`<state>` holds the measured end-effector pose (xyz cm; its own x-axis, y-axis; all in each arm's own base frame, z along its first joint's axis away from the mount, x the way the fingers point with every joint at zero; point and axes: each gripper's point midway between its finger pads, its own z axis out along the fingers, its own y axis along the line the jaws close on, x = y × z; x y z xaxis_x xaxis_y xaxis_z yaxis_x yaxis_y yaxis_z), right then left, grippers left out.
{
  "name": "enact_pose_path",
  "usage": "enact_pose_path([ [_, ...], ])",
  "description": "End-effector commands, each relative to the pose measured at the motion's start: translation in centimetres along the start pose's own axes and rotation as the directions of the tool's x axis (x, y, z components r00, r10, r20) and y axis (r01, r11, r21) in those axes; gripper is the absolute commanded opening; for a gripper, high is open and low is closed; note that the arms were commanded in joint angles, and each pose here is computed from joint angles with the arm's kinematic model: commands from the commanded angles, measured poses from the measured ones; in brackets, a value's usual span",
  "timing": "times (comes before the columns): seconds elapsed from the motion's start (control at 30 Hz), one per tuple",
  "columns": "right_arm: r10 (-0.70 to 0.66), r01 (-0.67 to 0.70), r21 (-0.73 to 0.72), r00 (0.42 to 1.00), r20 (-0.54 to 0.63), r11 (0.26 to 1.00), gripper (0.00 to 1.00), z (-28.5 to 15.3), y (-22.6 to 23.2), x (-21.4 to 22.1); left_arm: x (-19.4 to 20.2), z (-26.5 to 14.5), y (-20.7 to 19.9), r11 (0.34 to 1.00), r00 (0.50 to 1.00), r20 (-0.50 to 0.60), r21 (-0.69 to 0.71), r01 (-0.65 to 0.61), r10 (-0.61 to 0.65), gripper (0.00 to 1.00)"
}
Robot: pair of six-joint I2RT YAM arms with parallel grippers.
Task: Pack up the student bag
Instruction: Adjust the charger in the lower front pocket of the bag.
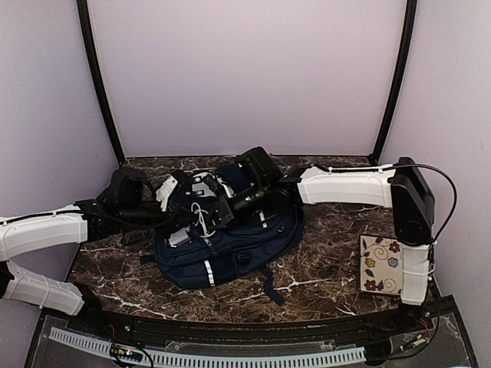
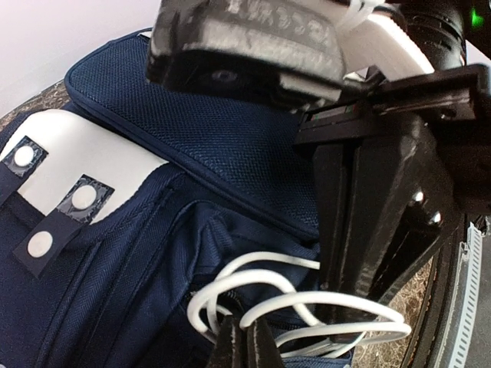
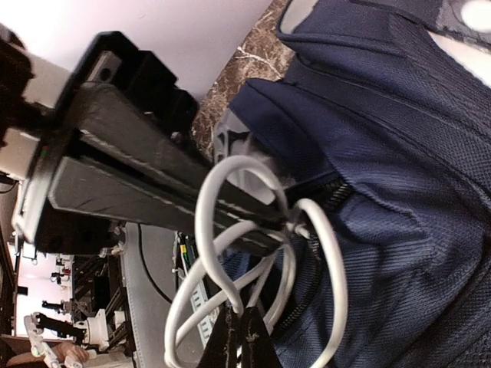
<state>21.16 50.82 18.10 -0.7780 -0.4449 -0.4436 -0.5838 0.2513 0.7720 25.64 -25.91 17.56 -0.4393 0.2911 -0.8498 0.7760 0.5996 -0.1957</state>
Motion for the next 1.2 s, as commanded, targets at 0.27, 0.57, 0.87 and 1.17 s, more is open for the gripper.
enact_pose_path([
  [0.27,0.066,-0.06,0.163,0.997,-0.034,0.985,0.0,3.0,-6.7,1.4,-4.6,-4.7,0.5,0.976,0.991,-0.015,-0.176,0.13,-0.134,0.52],
  [0.57,0.068,-0.067,0.037,0.996,-0.05,0.997,0.0,4.4,-5.2,1.1,2.6,-5.2,2.5,0.839,0.878,-0.113,-0.372,0.396,-0.465,0.42],
  [0.87,0.108,-0.107,0.032,0.993,-0.042,0.994,0.0,6.0,-6.8,1.3,1.1,-2.3,-0.5,0.863,0.888,-0.067,-0.279,0.42,-0.454,0.58],
  [1.17,0.107,-0.106,0.028,0.993,-0.042,0.994,0.0,6.6,-6.9,1.7,3.0,-0.5,1.0,0.846,0.881,-0.143,-0.383,0.37,-0.451,0.46],
])
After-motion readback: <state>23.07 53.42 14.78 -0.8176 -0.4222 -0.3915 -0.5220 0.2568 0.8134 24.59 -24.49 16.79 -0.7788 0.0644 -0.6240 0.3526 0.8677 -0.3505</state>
